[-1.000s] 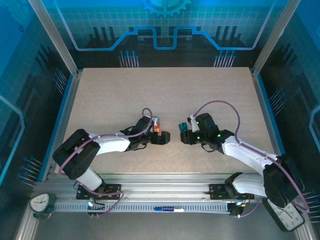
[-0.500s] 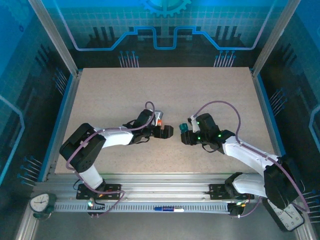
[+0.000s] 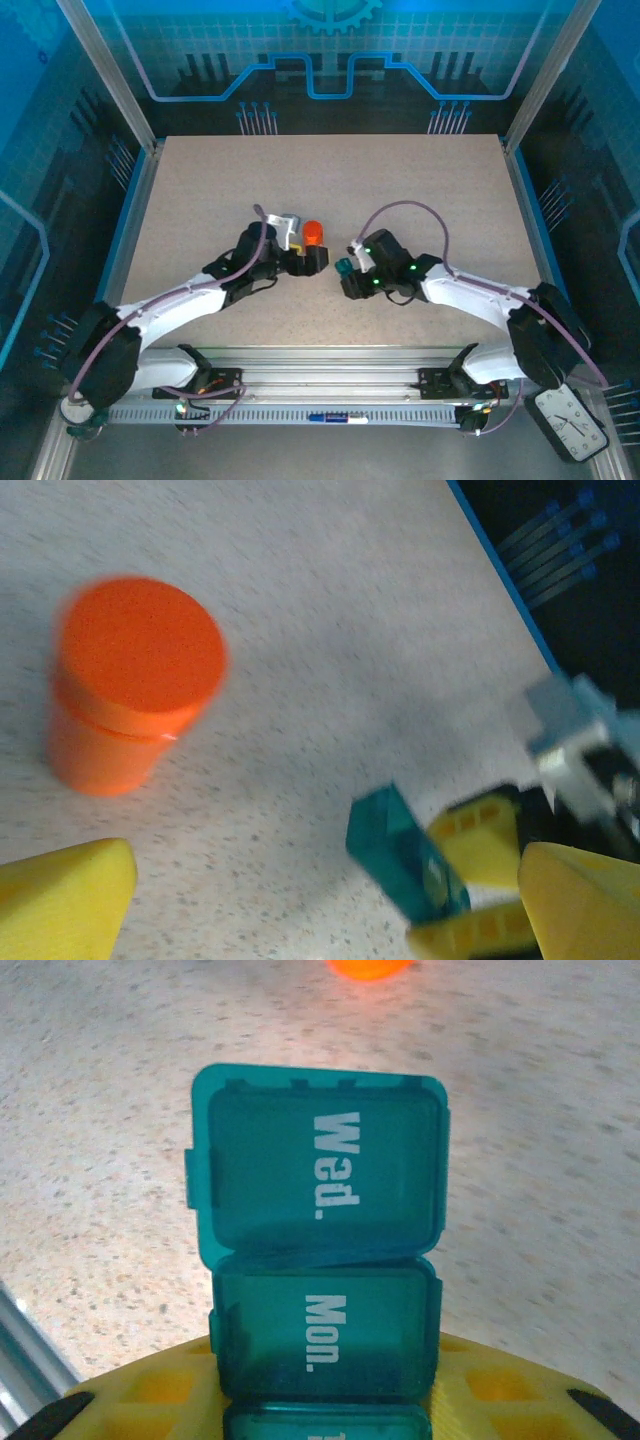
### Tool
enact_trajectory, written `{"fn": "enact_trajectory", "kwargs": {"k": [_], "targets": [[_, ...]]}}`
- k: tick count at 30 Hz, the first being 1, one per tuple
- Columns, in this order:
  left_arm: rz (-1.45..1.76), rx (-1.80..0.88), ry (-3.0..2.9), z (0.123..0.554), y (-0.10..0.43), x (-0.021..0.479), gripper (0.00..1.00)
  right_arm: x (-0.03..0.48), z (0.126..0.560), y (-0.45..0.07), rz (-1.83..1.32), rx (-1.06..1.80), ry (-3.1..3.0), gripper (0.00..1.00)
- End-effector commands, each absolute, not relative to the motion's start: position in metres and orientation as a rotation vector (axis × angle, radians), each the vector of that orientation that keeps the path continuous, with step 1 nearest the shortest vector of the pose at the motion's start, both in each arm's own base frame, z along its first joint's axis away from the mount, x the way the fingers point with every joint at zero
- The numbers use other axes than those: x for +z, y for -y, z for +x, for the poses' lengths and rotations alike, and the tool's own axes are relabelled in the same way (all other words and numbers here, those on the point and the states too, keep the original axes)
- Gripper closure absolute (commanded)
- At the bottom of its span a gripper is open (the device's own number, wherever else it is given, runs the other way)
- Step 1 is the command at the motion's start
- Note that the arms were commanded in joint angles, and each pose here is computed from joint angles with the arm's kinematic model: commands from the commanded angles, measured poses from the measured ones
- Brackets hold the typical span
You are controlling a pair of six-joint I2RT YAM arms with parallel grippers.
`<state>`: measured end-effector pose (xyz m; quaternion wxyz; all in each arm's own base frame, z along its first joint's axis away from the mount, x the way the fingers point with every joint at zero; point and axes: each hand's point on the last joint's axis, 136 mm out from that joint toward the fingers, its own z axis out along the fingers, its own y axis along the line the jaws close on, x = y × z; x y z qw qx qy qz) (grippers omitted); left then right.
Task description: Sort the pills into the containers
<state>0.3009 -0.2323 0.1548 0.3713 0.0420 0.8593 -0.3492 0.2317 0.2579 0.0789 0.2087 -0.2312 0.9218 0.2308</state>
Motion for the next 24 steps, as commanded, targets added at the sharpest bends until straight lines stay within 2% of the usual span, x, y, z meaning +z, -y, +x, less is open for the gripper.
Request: {"fn": "enact_trajectory", "kwargs": {"k": [1,9,14,24], "targets": [[-0.125,-0.754,-2.249,0.313,0.181,0.138,0.01,0.083,0.228,-0.283,-0.794,0.614,-2.538,0.58],[-0.546,-0.623,-2.236,0.333,0.099,0.126,0.01,0.07,0.216,-0.332,-1.067,0.553,-2.517,0.57],[-0.551,-0.639,-2.231,0.334,0.099,0.128,0.01,0.055,0.215,-0.343,-1.19,0.476,-2.511,0.57],[-0.549,-0.681,-2.236,0.335,0.105,0.13,0.01,0.02,0.22,-0.323,-1.342,0.266,-2.523,0.56]]}}
